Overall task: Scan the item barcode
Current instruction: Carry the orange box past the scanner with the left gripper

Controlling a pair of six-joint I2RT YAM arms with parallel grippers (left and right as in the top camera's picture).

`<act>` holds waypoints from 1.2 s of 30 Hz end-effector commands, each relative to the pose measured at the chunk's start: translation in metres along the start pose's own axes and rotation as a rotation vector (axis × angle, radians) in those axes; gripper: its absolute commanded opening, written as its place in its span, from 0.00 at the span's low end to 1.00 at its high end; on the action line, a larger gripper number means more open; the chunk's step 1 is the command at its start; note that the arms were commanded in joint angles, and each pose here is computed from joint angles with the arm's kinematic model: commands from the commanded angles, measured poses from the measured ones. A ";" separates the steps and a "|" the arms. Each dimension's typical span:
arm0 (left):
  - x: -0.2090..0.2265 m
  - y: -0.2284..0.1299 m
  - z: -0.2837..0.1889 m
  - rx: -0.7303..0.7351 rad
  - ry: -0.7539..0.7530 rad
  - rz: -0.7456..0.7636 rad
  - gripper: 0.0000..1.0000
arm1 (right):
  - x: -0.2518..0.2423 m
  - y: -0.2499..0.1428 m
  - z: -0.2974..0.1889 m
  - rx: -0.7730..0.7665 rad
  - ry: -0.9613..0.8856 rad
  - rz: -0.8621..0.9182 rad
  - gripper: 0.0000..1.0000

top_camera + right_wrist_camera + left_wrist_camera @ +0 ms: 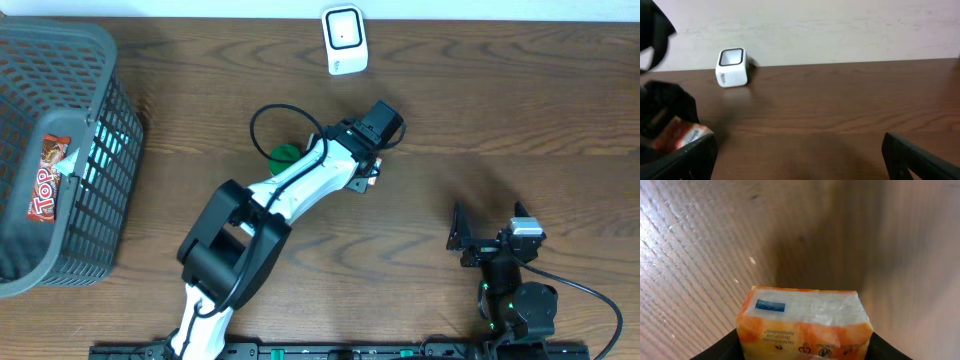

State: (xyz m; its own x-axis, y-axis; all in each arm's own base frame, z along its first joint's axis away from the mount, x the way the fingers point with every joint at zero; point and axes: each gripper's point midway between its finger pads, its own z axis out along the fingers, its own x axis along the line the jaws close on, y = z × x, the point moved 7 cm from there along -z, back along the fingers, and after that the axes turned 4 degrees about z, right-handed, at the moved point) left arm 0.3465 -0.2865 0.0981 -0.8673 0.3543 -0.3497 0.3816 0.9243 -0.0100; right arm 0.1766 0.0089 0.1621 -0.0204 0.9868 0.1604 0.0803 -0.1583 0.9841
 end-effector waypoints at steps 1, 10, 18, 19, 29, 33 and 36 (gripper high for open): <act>0.013 -0.005 0.023 0.046 0.086 -0.097 0.58 | -0.001 -0.001 0.000 0.002 -0.008 -0.005 0.99; 0.027 -0.010 0.043 0.090 0.171 -0.140 0.68 | -0.001 -0.001 0.000 0.002 -0.008 -0.005 0.99; 0.024 -0.012 0.035 0.112 0.157 -0.122 0.99 | -0.001 -0.001 0.000 0.002 -0.008 -0.005 0.99; 0.020 -0.013 0.029 0.119 0.136 -0.095 0.99 | -0.001 -0.001 0.000 0.002 -0.008 -0.005 0.99; -0.031 0.004 -0.083 0.023 -0.228 0.068 0.99 | -0.001 -0.001 0.000 0.002 -0.008 -0.005 0.99; -0.060 0.016 -0.171 -0.075 -0.533 0.265 0.98 | -0.002 -0.001 0.000 0.002 -0.008 -0.005 0.99; -0.065 0.044 -0.230 -0.287 -0.659 0.419 0.98 | -0.001 -0.001 0.000 0.002 -0.008 -0.005 0.99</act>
State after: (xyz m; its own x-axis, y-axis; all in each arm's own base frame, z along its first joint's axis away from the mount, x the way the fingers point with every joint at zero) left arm 0.3480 -0.2747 0.2756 -0.5062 0.3847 -0.7719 0.5164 0.8520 0.0860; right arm 0.1766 0.0089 0.1621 -0.0204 0.9868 0.1608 0.0803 -0.1587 0.9841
